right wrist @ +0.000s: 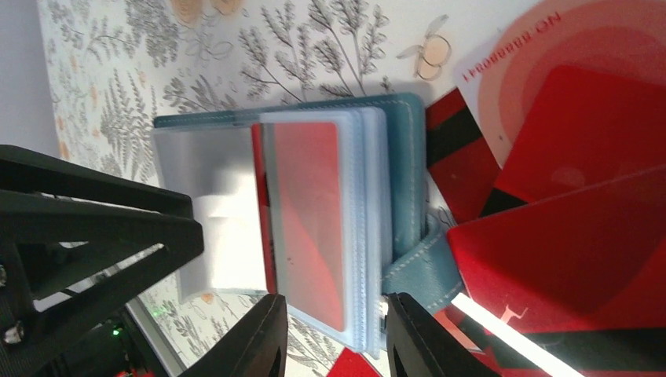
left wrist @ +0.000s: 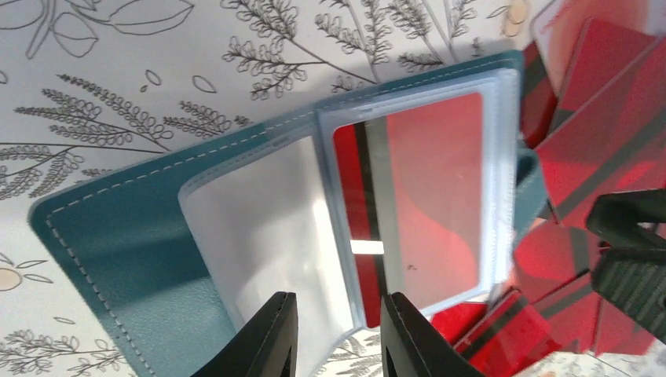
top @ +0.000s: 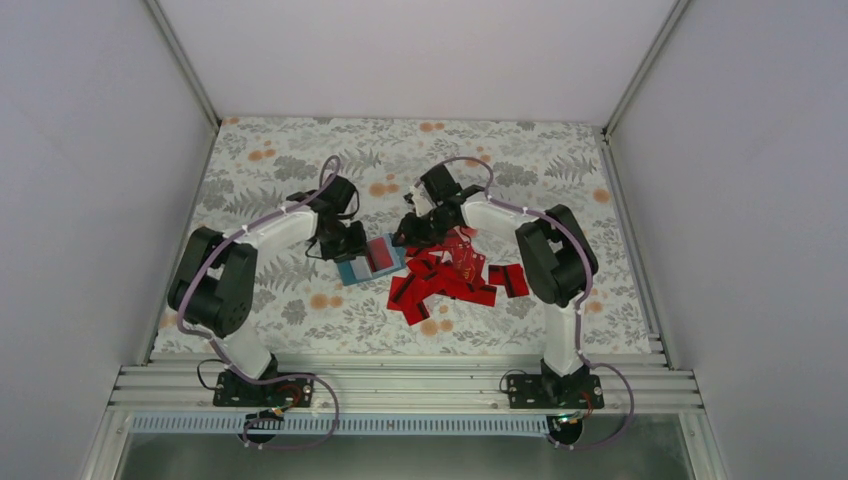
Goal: Put the credit cards into the card holder
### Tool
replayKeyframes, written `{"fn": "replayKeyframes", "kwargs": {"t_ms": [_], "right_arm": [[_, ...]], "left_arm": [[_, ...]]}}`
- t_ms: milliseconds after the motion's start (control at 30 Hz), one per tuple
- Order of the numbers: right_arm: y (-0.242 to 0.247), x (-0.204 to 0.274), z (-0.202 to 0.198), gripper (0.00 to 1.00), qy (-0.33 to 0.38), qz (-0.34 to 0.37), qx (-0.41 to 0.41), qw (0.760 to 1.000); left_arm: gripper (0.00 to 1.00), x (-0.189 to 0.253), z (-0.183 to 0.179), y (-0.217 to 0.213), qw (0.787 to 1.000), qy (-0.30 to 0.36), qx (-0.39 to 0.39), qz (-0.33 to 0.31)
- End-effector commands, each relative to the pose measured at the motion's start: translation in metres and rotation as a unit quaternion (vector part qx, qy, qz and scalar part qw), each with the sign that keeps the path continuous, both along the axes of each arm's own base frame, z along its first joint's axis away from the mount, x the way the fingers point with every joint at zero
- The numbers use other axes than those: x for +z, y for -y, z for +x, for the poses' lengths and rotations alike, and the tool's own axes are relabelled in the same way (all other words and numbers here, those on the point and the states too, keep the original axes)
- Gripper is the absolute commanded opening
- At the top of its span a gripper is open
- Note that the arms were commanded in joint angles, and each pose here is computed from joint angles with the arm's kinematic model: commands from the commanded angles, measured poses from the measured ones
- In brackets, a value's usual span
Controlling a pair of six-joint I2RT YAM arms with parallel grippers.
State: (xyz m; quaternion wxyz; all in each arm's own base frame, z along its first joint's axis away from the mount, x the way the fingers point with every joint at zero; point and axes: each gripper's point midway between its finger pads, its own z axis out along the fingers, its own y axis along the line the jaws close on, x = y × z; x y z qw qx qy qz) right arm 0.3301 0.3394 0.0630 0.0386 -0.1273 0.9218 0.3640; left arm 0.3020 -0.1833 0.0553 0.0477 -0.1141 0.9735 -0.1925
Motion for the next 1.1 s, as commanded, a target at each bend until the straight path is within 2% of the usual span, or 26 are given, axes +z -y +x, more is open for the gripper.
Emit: {"fn": "replayKeyframes", "kwargs": {"t_ms": [0, 367, 700, 1067], "right_arm": [[0.009, -0.008, -0.002, 0.33, 0.004, -0.02, -0.006, 1.0], [0.002, -0.032, 0.002, 0.26, 0.006, -0.055, 0.001, 0.998], [-0.004, -0.042, -0.002, 0.25, 0.007, -0.074, 0.018, 0.997], [-0.008, -0.038, -0.003, 0.25, 0.012, -0.076, 0.028, 0.997]], "left_arm": [[0.28, -0.008, 0.001, -0.012, 0.998, -0.005, -0.011, 0.062], [0.24, -0.031, 0.004, -0.011, 0.995, -0.029, -0.024, 0.092], [0.24, -0.041, 0.012, 0.005, 0.994, -0.035, -0.039, 0.094], [0.24, -0.032, 0.019, 0.014, 0.996, -0.024, -0.044, 0.08]]}}
